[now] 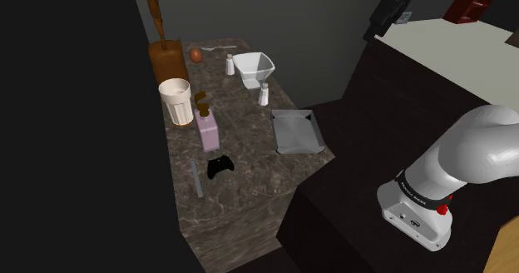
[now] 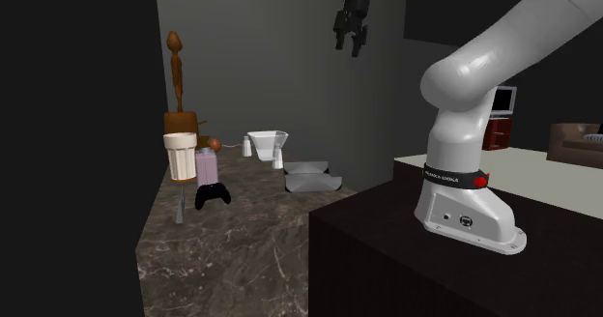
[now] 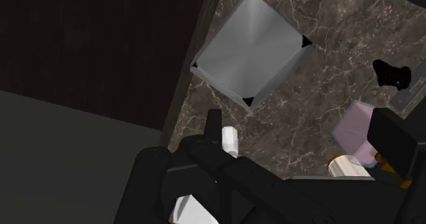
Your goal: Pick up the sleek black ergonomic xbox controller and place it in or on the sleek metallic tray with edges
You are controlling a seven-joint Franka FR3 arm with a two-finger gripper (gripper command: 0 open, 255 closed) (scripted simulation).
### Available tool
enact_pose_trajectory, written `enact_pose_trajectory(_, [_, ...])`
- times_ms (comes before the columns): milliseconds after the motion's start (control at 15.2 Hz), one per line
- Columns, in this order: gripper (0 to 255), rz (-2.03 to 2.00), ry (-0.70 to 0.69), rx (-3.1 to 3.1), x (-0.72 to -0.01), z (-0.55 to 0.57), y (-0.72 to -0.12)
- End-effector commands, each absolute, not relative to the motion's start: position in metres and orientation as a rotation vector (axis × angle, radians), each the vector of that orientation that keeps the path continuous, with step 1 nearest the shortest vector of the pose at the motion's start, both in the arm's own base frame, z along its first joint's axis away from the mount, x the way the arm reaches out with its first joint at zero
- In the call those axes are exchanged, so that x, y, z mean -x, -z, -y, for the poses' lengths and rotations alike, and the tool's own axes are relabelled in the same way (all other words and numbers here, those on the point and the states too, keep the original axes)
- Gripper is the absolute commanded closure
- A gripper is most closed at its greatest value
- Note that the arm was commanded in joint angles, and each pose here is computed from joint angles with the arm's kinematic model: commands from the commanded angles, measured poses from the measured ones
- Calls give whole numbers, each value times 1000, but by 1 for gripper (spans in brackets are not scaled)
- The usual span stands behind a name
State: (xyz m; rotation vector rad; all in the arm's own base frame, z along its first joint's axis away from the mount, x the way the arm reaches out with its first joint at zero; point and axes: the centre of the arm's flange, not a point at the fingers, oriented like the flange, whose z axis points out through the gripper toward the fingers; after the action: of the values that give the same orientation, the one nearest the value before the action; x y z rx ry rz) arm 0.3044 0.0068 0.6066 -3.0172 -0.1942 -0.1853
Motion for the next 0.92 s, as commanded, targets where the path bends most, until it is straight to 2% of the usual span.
enact_pose_trajectory(0, [0, 194, 185, 3017, -304, -7, -607])
enact_pose_trajectory(858, [0, 623, 181, 3023, -380, -129, -504])
